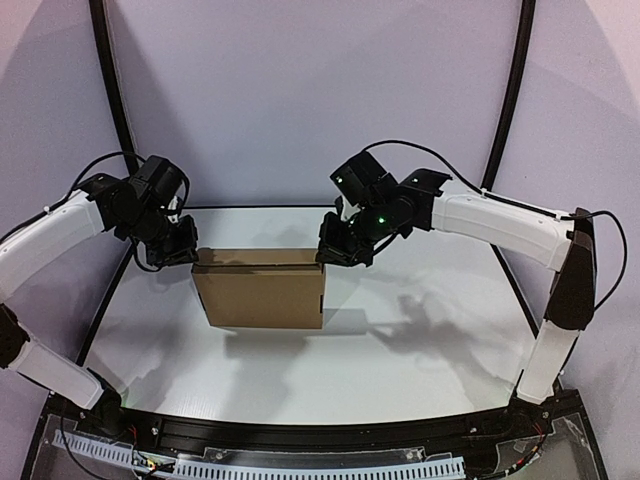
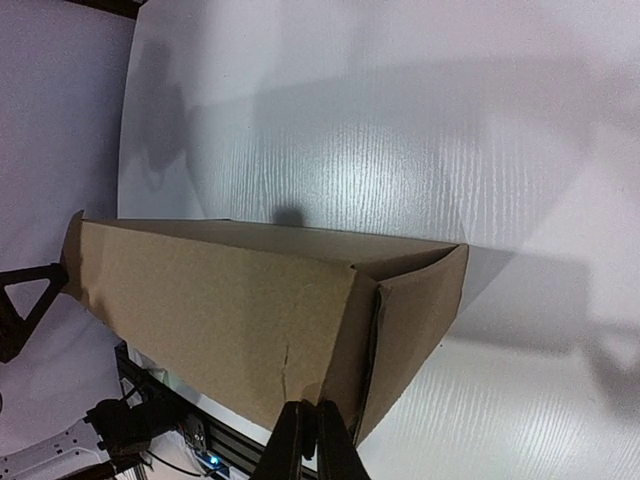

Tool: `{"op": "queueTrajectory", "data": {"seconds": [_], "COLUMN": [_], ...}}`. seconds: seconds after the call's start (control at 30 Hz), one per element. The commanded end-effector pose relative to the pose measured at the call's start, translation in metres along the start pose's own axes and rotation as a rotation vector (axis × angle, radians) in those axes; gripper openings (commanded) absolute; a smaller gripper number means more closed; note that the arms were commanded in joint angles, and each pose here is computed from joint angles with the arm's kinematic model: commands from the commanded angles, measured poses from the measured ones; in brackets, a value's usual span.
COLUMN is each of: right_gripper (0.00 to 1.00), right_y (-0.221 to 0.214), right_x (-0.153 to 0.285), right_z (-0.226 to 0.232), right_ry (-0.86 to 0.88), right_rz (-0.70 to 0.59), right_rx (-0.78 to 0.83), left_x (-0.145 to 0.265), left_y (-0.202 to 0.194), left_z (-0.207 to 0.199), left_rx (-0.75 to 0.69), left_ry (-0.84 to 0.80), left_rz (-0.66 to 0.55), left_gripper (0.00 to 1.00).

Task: Fold the paper box

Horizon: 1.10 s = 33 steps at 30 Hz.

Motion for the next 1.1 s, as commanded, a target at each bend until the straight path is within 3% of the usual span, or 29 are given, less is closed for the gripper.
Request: {"op": "queueTrajectory", "data": {"seconds": [0.0,0.1,0.2,0.37,0.73,0.87,1.07], "right_gripper": [0.08,0.15,0.21,0.22,0.23,0.24,0.28], "right_y": [-0.033,-0.033,-0.027,-0.023,-0.037,-0.035,-0.018], "right_x": [-0.031,-0.030,-0.025,-0.020,-0.037,-0.038,-0.031], "right_z": [-0.101,-0.104,-0.099,-0.097,-0.133,-0.126,-0.073], "right_ry": [-0.458,-0.511,-0.551,-0.597,-0.619,-0.554,-0.393], "right_rz": [0.117,0.115,0.091,0.058,0.066,0.055,0.013], "right_rx": [0.034,0.080,0.126,0.162,0.079,0.076,0.161], "left_x": [-0.019,-0.021,-0.021,-0.020,-0.043,-0.052,-0.020], "left_y": [-0.073,-0.079,-0.080,-0.076,-0.103,-0.114,-0.060], "left_z": [0.067,0.069,0.068,0.070,0.071,0.071,0.047], "left_rx": [-0.111,-0.130,-0.152,-0.164,-0.084,-0.042,-0.037], "left_ry": [0.338,0.343,0.332,0.353,0.300,0.273,0.172], "left_rz": [0.346,0.383,0.397,0.391,0.395,0.398,0.192], "left_gripper": [0.07,0.11,0.25,0.31,0.27,0.26,0.21]}}
Point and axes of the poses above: each gripper's point midway between its finger pads, its own x axis back along the fingers, its own z axis along the line the jaws close on, y = z × x, the point moved 2 cm from there along x, back along the fingers, and after that the axes turned 15 degrees about -x, right-handed, at the moved point
